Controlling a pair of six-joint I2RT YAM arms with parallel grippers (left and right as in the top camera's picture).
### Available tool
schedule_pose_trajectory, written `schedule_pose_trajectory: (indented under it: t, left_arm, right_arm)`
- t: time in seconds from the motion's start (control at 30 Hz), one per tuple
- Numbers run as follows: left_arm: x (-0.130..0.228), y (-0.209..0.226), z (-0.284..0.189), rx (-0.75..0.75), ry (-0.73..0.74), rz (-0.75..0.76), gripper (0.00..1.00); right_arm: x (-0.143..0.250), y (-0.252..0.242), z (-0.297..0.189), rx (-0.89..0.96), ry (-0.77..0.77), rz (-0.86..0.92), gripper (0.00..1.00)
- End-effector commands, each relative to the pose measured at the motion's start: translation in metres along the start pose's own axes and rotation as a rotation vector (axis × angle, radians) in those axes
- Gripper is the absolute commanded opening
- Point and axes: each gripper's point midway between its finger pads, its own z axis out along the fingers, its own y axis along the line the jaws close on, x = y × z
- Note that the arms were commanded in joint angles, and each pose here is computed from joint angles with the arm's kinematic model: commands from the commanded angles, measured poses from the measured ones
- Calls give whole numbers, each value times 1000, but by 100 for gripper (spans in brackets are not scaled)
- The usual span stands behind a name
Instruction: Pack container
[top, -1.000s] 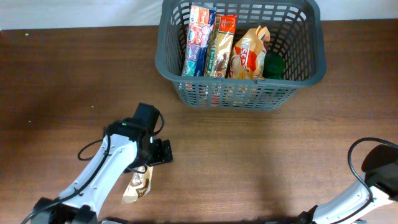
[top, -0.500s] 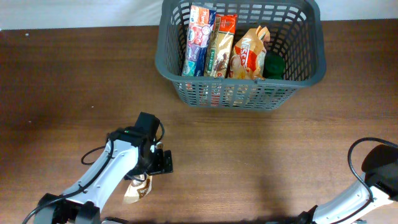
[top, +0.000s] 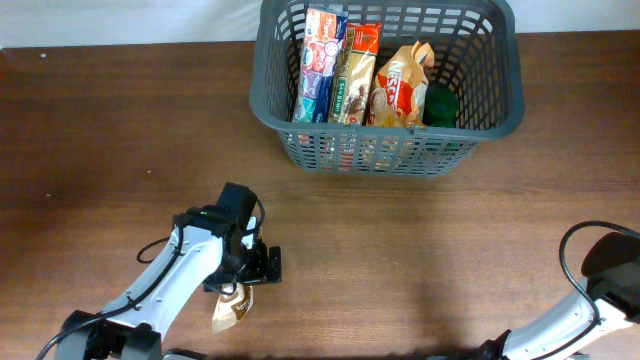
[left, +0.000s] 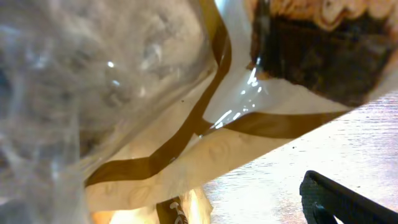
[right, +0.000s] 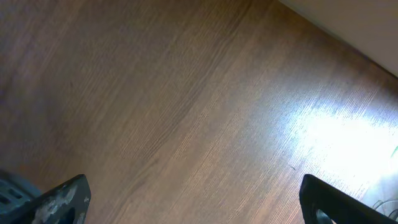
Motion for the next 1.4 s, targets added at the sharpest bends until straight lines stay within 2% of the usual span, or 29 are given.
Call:
schedule_pose_trajectory:
  t: [0.0, 0.2, 0.23, 0.27, 0.3, 0.33, 0.43, 0.53, 0.57, 0.63, 0.87, 1.07, 1.23, 1.37]
  left_arm:
    - [11, 1, 7, 13, 38, -31, 99]
    - [16, 4, 11, 5, 50, -37, 100]
    - [16, 4, 11, 4, 50, -40, 95]
    - [16, 4, 11, 5, 50, -41, 89]
    - [16, 4, 11, 4, 50, -44, 72]
    - [15, 4, 11, 5, 48, -44, 61]
    - [14, 4, 11, 3, 45, -53, 50]
    - [13, 4, 11, 4, 39, -62, 27]
    - [13, 4, 11, 4, 38, -65, 15]
    - [11, 3, 11, 7, 30, -84, 2]
    - [-3, -3, 10, 35, -24, -108, 2]
    - [-53, -23, -19, 93, -200, -72, 2]
    - [-112, -45, -87, 121, -446, -8, 2]
    - [-149, -52, -173, 98, -684, -5, 2]
  right_arm:
    - [0, -1, 2, 4, 3, 10, 99]
    - [0, -1, 2, 4, 3, 10, 99]
    - [0, -1, 2, 4, 3, 10, 99]
    - [0, -1, 2, 4, 3, 10, 99]
    - [0, -1, 2, 4, 3, 10, 99]
    - [0, -1, 2, 4, 3, 10, 99]
    - [0, -1, 2, 4, 3, 10, 99]
    - [0, -1, 2, 4, 3, 10, 99]
    - [0, -1, 2, 4, 3, 10, 99]
    - [0, -1, 2, 4, 3, 10, 99]
    - [0, -1, 2, 4, 3, 10, 99]
    - [0, -1, 2, 4, 3, 10, 99]
    - [0, -1, 2, 4, 3, 10, 99]
    - [0, -1, 2, 4, 3, 10, 99]
